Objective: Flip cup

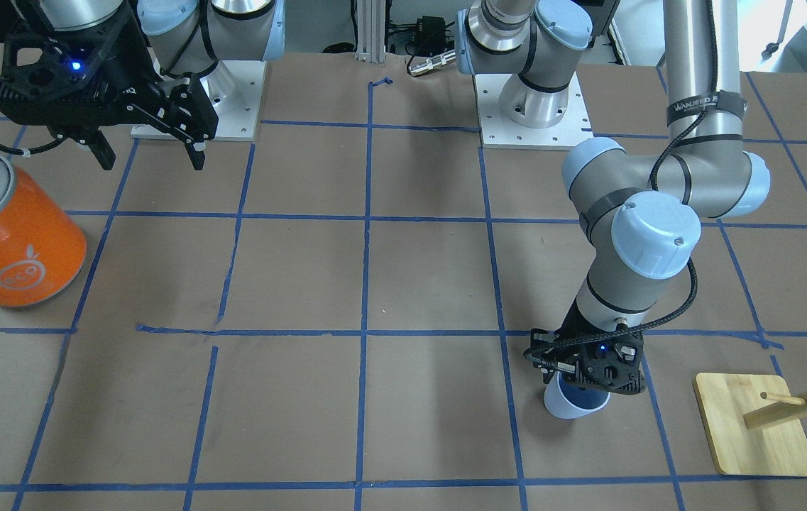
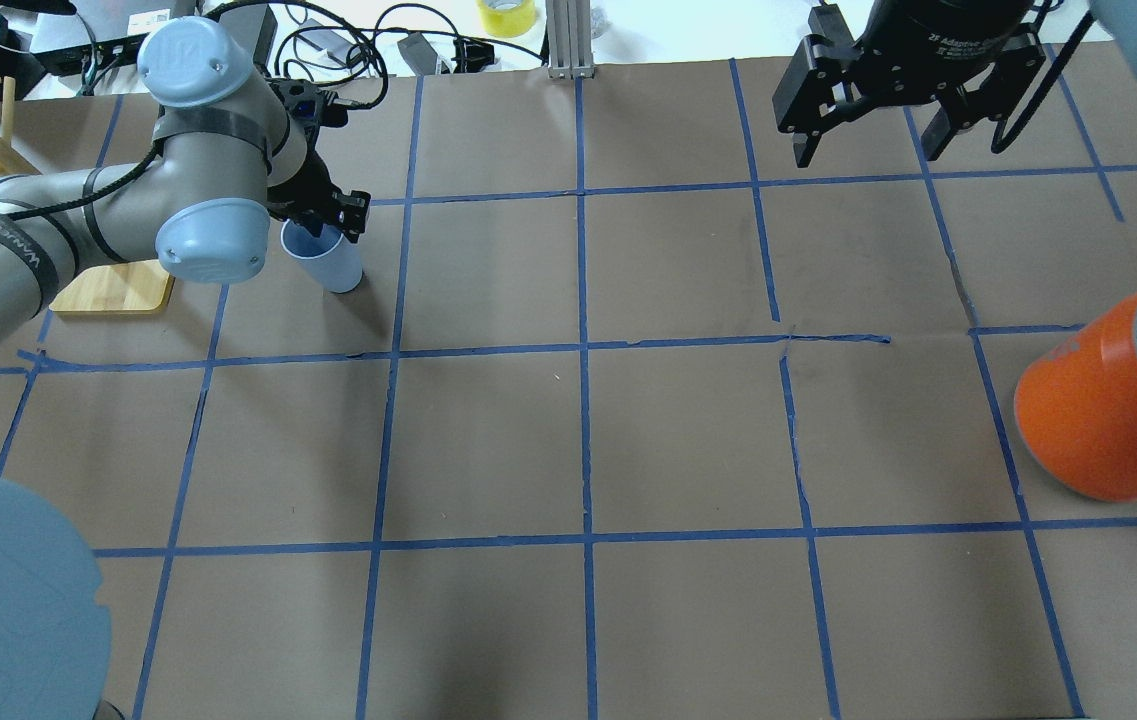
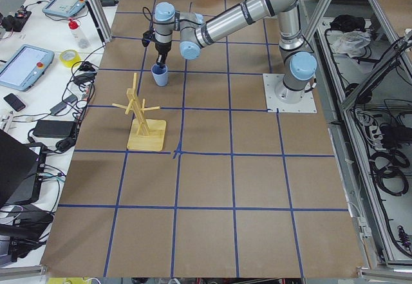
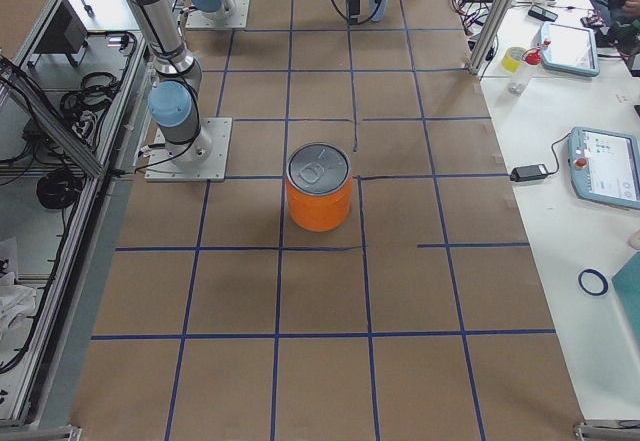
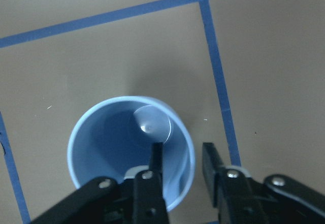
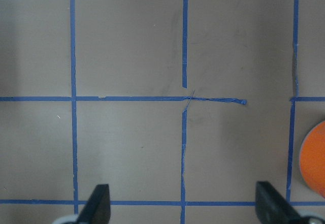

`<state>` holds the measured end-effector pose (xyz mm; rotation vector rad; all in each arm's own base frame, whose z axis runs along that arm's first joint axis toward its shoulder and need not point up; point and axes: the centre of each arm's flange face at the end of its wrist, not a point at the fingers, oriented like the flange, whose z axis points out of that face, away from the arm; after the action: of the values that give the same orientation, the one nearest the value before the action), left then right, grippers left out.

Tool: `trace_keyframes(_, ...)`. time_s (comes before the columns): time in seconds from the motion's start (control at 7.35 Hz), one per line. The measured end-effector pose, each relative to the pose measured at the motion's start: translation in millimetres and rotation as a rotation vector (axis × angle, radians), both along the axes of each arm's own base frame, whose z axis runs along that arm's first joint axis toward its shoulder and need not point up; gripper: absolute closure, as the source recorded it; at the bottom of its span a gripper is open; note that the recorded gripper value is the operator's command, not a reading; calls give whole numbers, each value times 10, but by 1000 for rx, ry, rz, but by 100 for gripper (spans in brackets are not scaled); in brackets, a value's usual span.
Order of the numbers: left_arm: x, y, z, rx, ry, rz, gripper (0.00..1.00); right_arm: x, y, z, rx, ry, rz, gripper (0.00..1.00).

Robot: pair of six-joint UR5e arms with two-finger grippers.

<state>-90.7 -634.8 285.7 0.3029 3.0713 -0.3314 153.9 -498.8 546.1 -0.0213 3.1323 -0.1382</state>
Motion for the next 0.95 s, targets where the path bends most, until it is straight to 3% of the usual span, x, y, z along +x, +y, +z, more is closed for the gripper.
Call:
trace_keyframes(0.14,-38,6,256,-20,-3,-2,8,1,0,0,0,-1,0,0)
trace_keyframes(0.41,-155,160,1030,10,1,0,2,1,4,5,-1,-2,-2,0)
trace_keyframes(0.95,-622,1187,2379,134,5,76,0,5,11,14,-2,-6,-8,0)
